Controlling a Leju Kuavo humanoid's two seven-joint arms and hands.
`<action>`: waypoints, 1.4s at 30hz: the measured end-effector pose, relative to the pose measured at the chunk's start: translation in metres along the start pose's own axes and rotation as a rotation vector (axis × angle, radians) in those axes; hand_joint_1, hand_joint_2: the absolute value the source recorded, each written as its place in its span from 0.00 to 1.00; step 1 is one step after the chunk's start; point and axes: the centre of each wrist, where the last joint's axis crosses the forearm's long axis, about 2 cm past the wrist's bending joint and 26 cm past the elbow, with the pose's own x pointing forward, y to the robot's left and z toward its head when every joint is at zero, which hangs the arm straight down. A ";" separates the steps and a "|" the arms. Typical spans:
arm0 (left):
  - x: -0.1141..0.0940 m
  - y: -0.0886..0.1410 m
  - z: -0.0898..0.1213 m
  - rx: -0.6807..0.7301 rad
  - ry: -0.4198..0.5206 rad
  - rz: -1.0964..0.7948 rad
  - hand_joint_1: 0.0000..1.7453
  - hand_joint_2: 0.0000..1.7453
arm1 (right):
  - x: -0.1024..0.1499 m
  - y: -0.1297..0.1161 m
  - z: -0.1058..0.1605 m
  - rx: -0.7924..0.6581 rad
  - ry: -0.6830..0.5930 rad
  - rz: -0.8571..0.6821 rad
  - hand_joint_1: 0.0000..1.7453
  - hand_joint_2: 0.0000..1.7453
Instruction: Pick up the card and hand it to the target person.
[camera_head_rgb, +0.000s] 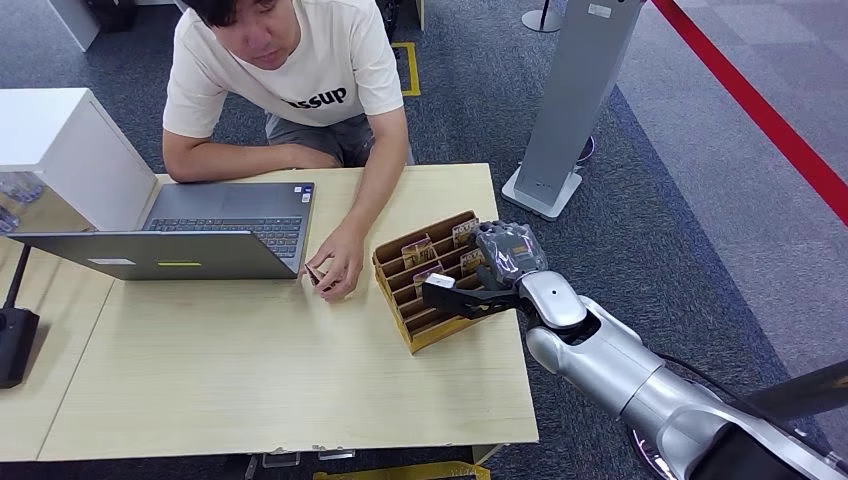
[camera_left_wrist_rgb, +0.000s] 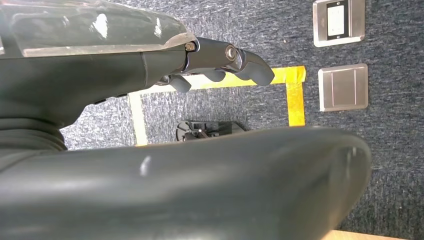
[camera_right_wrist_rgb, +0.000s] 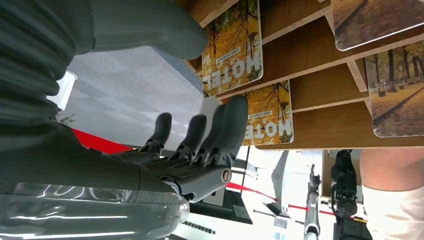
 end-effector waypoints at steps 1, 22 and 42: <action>0.000 0.000 0.000 0.000 0.000 0.000 0.00 0.00 | 0.000 0.000 0.000 0.000 0.001 -0.001 0.72 1.00; 0.000 0.000 0.000 0.007 0.004 0.004 0.00 0.00 | -0.001 0.001 0.000 0.013 -0.002 -0.013 0.63 1.00; 0.000 0.000 0.000 0.010 0.008 0.006 0.00 0.00 | 0.002 0.005 -0.001 0.032 -0.014 -0.019 0.97 1.00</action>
